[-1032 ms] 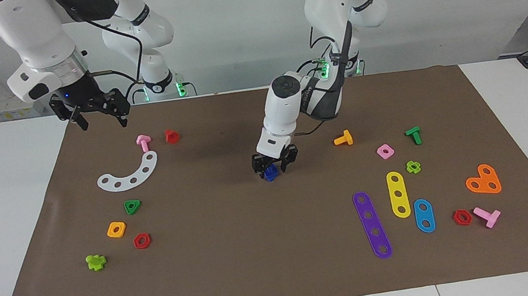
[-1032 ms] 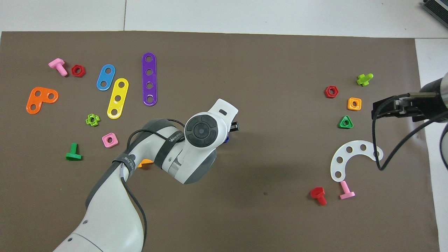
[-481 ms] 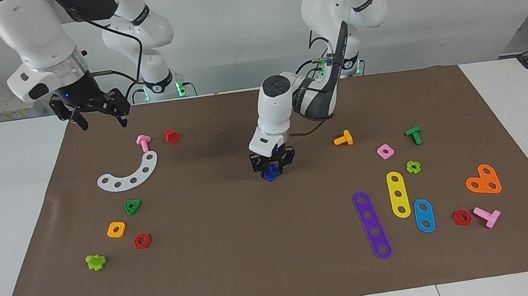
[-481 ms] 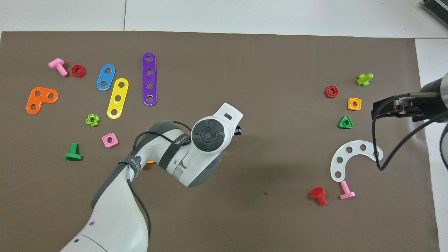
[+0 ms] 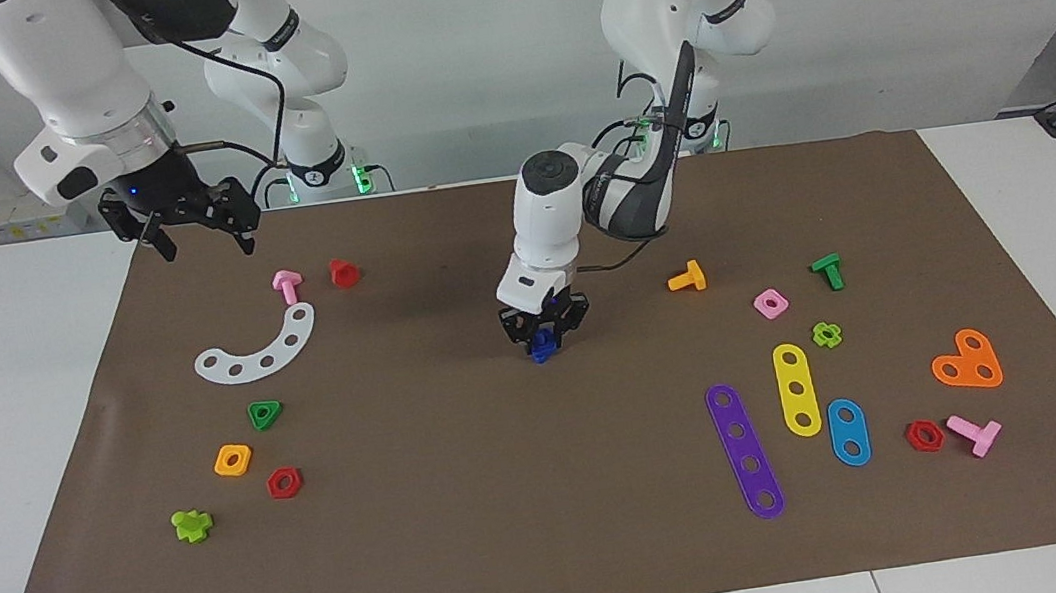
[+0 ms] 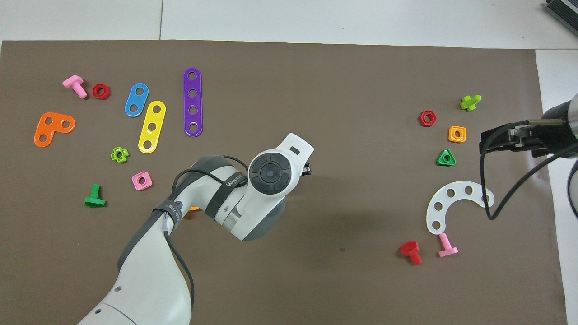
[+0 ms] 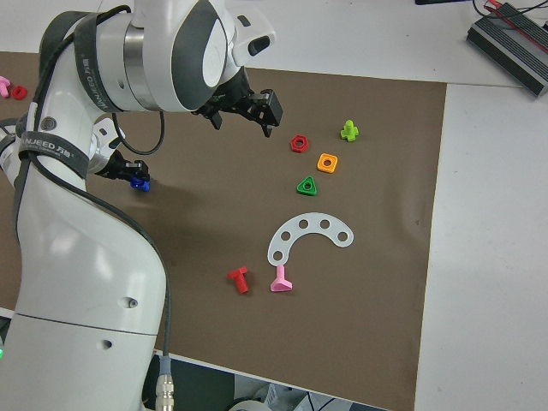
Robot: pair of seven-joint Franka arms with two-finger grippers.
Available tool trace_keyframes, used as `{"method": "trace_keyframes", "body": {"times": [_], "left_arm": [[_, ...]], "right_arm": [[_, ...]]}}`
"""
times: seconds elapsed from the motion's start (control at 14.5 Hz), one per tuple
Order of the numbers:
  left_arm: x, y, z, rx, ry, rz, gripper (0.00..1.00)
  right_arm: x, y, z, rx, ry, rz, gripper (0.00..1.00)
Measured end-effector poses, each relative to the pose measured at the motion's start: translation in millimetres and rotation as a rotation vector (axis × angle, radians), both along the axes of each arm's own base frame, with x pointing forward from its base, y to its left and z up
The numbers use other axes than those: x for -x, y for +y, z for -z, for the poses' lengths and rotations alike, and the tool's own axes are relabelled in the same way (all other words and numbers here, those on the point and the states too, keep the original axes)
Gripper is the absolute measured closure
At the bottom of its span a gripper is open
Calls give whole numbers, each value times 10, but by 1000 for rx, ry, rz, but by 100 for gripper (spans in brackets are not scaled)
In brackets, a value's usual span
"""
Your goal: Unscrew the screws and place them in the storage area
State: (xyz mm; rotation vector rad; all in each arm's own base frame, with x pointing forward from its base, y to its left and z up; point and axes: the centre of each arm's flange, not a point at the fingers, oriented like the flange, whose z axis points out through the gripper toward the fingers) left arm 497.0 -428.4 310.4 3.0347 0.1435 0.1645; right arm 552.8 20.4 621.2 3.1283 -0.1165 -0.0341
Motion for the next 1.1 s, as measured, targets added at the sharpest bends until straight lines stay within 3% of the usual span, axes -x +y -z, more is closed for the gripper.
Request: {"method": "trace_keyframes", "body": {"times": [0.28, 0.48, 0.69, 0.83, 1.1], "left_arm": [[-205, -35, -399, -35, 26, -18, 53], [-522, 109, -742, -71, 67, -71, 53], [-949, 605, -893, -68, 88, -107, 53], [-1171, 1067, -933, -62, 135, -65, 53], [-1414, 1934, -830, -35, 210, 38, 53]], "right_arm": [[0, 0, 0, 0, 0, 0, 0], [0, 0, 0, 0, 0, 0, 0], [0, 0, 0, 0, 0, 0, 0], [0, 0, 0, 0, 0, 0, 0], [-1, -15, 0, 0, 0, 3, 0]]}}
